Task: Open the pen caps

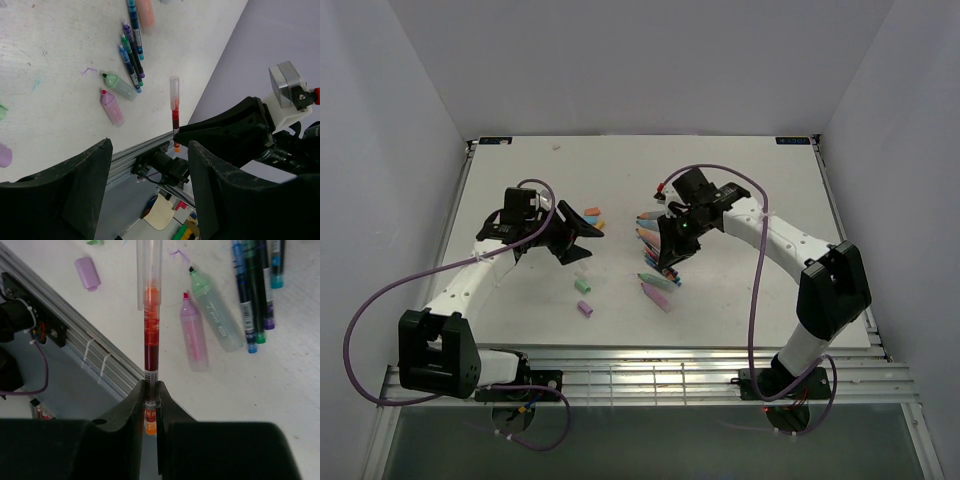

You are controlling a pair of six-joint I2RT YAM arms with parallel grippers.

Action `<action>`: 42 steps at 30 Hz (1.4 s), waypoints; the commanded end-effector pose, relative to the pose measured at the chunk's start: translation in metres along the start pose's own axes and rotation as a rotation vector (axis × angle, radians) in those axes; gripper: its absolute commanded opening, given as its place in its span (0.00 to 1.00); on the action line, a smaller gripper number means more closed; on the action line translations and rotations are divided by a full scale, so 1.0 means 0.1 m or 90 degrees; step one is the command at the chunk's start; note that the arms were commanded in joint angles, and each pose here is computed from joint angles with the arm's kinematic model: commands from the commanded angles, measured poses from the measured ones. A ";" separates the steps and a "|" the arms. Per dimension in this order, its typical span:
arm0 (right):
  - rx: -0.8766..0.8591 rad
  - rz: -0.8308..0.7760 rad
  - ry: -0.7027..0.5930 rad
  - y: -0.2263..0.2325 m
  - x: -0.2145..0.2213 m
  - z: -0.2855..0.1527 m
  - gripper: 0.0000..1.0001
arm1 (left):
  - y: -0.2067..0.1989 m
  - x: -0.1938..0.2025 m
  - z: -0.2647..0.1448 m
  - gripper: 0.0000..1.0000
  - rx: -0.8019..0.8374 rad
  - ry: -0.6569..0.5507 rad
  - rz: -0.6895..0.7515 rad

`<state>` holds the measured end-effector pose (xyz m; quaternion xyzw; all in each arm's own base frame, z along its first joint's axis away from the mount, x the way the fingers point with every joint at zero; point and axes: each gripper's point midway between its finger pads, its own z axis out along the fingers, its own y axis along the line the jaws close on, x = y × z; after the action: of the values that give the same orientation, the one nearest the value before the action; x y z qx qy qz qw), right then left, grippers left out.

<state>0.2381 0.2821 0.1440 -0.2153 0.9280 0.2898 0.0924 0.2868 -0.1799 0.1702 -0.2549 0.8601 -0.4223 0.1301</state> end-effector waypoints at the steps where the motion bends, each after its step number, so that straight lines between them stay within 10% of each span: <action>1: -0.116 -0.053 -0.034 0.44 -0.04 -0.19 0.08 | -0.19 0.09 -0.12 0.72 0.040 0.016 0.007; 42: -0.267 -0.107 -0.009 1.17 -0.06 -0.17 0.08 | -0.25 0.39 0.12 0.39 0.036 0.078 -0.020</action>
<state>0.1883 0.3483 0.2016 -0.2887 0.8451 0.4452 0.0649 0.2698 -0.2178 0.1754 -0.2529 0.8531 -0.4500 0.0761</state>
